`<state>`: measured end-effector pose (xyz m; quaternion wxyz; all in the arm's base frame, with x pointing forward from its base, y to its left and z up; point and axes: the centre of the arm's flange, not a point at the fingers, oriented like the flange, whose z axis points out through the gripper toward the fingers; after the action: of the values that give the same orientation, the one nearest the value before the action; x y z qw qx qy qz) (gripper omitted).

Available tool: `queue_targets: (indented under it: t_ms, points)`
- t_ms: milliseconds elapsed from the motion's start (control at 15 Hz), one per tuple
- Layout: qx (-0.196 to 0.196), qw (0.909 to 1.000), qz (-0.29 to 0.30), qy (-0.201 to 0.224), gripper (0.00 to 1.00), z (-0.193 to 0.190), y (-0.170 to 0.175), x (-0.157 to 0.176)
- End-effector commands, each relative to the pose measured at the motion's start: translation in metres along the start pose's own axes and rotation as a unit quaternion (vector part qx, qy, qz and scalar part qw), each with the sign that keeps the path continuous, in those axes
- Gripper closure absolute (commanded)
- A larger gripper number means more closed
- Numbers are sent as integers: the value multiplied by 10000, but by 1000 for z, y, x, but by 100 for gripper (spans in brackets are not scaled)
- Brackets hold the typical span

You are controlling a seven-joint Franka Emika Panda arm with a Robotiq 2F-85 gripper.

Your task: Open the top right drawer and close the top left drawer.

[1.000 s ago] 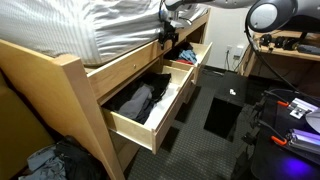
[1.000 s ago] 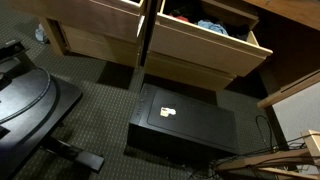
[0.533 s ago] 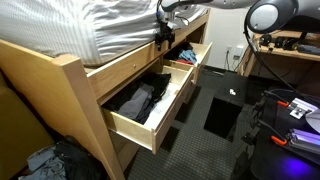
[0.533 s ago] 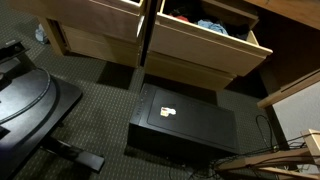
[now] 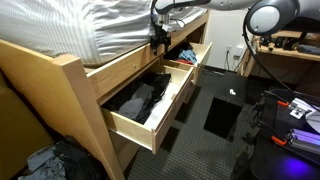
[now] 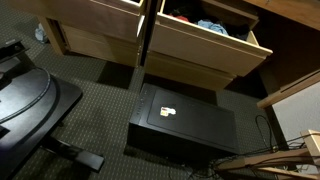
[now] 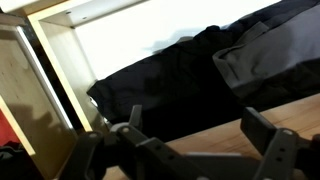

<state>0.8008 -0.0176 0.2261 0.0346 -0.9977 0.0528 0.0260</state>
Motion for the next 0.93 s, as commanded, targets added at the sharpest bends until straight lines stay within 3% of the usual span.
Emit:
queue_targets:
  t_ms: [0,400,667,867]
  points:
    - [-9,10000,40,-8,0,-1,2,0]
    - [27,10000,44,-31,0,-1,3,-1]
    - [-68,9988,-447,190,0,5,-36,-65]
    - [-64,9969,-773,113,0,13,-47,-66]
